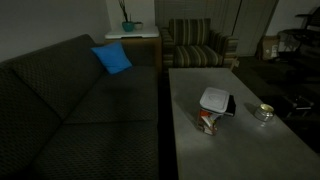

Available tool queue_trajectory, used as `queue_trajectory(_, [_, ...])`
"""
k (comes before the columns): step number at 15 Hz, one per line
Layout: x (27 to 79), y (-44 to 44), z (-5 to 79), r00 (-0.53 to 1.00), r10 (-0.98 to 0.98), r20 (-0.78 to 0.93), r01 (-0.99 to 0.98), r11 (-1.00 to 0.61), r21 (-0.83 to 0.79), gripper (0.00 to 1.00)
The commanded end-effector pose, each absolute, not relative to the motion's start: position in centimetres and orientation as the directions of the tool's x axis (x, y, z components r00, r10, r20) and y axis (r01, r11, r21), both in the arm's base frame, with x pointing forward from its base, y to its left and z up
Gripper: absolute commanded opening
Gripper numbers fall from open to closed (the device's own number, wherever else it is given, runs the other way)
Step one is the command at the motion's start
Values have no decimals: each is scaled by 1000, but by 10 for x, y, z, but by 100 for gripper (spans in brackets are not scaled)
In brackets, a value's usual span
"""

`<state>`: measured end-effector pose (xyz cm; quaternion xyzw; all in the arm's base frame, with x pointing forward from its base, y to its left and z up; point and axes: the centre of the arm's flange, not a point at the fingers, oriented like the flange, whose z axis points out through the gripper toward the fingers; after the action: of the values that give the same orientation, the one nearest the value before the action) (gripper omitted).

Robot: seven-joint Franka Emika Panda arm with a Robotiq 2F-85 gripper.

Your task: Take the lid off the storage container and put it on the table

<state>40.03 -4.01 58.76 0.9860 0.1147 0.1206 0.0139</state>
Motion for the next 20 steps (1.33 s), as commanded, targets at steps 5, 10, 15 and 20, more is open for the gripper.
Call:
queue_trajectory(5, [400,-40,588,945,229,235,223,-973,55,100])
queue_trajectory(10, [400,-40,588,945,229,235,223,-973,55,100])
queue_trajectory(15, [423,-33,591,918,300,261,291,-954,74,100])
queue_trajectory(20, [472,-6,590,789,466,401,447,-883,146,100])
